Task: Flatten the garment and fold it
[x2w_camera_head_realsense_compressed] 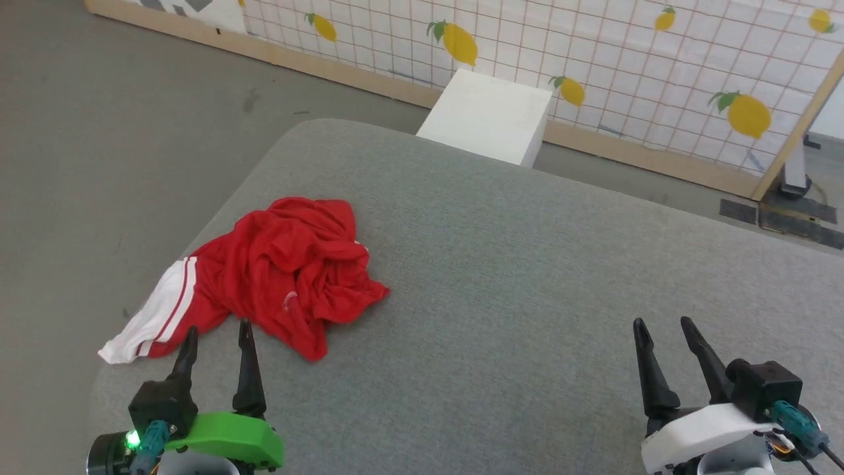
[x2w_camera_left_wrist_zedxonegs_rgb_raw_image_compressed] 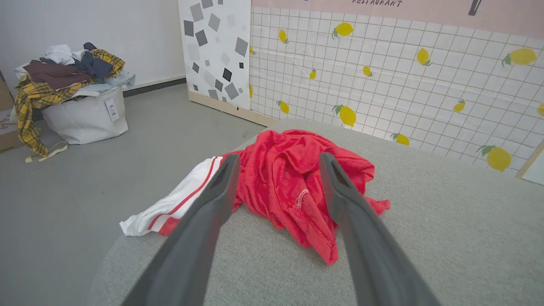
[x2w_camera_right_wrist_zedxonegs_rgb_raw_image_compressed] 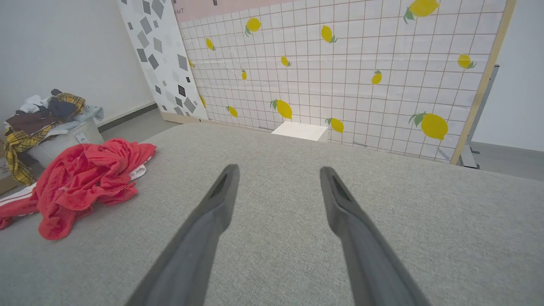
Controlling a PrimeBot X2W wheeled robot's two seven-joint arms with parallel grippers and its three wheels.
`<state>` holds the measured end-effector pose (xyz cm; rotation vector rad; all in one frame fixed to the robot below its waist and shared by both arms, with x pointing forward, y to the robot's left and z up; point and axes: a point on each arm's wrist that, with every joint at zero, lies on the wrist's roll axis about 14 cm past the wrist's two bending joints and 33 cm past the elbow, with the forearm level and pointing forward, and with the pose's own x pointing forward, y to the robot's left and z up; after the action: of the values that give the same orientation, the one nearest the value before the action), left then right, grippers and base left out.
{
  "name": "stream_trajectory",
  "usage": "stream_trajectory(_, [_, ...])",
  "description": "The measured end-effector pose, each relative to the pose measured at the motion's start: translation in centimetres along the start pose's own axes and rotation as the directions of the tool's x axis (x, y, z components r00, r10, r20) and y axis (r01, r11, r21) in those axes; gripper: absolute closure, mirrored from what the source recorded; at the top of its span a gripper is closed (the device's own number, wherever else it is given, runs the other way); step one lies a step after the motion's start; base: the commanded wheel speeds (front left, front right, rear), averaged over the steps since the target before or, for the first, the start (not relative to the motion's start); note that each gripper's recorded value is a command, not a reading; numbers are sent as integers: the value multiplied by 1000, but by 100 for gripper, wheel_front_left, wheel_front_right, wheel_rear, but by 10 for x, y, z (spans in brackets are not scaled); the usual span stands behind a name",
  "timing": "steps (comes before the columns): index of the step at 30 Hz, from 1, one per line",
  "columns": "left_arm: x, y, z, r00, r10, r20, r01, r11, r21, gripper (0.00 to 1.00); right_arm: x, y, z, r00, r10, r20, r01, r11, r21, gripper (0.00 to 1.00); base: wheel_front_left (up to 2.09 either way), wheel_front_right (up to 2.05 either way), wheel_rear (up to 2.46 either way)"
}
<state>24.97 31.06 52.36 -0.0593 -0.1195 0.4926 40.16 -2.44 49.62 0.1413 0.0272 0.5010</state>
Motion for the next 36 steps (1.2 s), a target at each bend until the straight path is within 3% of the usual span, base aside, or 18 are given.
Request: stream_trajectory(36, [-27,46,0,988,154,26,-154,988,-9,0,15,29,-16,996,88,-32,-87,996,33,0,0,0,0])
